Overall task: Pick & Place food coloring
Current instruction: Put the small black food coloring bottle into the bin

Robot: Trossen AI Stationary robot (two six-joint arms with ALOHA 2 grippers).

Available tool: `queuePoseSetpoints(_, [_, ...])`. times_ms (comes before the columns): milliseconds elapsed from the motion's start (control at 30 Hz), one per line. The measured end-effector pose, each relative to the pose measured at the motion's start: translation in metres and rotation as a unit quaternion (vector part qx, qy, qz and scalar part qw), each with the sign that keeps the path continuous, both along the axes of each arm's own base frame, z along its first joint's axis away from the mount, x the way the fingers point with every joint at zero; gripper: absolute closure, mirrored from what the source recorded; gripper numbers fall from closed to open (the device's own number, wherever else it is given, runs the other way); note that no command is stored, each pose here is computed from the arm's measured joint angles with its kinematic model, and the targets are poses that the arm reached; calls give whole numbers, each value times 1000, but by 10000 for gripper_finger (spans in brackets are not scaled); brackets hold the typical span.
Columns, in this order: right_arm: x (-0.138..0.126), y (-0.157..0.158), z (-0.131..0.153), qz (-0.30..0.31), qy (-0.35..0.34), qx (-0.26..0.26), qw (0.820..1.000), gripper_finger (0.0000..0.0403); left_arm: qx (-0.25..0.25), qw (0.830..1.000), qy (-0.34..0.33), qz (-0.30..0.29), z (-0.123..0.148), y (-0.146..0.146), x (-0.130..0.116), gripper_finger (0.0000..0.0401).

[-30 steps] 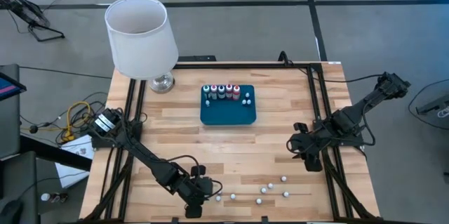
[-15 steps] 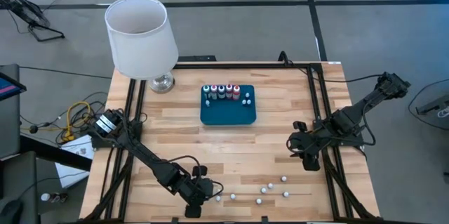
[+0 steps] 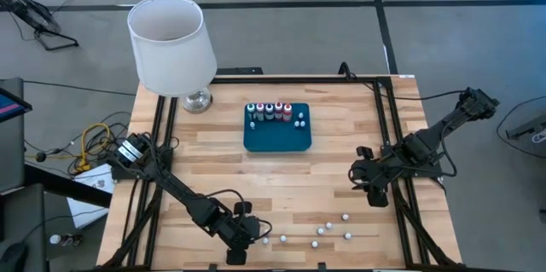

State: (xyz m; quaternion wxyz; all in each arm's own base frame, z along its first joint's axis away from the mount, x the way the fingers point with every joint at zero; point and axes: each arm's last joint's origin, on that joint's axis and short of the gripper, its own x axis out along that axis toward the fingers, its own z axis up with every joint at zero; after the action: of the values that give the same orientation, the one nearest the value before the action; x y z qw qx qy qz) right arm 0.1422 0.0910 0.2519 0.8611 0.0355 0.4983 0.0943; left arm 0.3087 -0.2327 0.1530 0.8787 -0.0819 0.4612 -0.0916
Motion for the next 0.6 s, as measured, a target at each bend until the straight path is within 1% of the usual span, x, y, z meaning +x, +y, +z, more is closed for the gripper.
queuePoseSetpoints(233, [0, 0, 0, 0, 0, 0, 1000, 282, -13, 1000, 8, 19, 0, 0, 0, 276])
queuePoseSetpoints(433, [0, 0, 0, 0, 0, 0, 1000, 282, -22, 999, 15, 24, 0, 0, -1, 276])
queuePoseSetpoints(500, [0, 0, 0, 0, 0, 0, 1000, 282, -22, 999, 16, 23, 0, 0, -1, 283])
queuePoseSetpoints(600, [0, 0, 0, 0, 0, 0, 1000, 282, -22, 999, 16, 23, 0, 0, -1, 305])
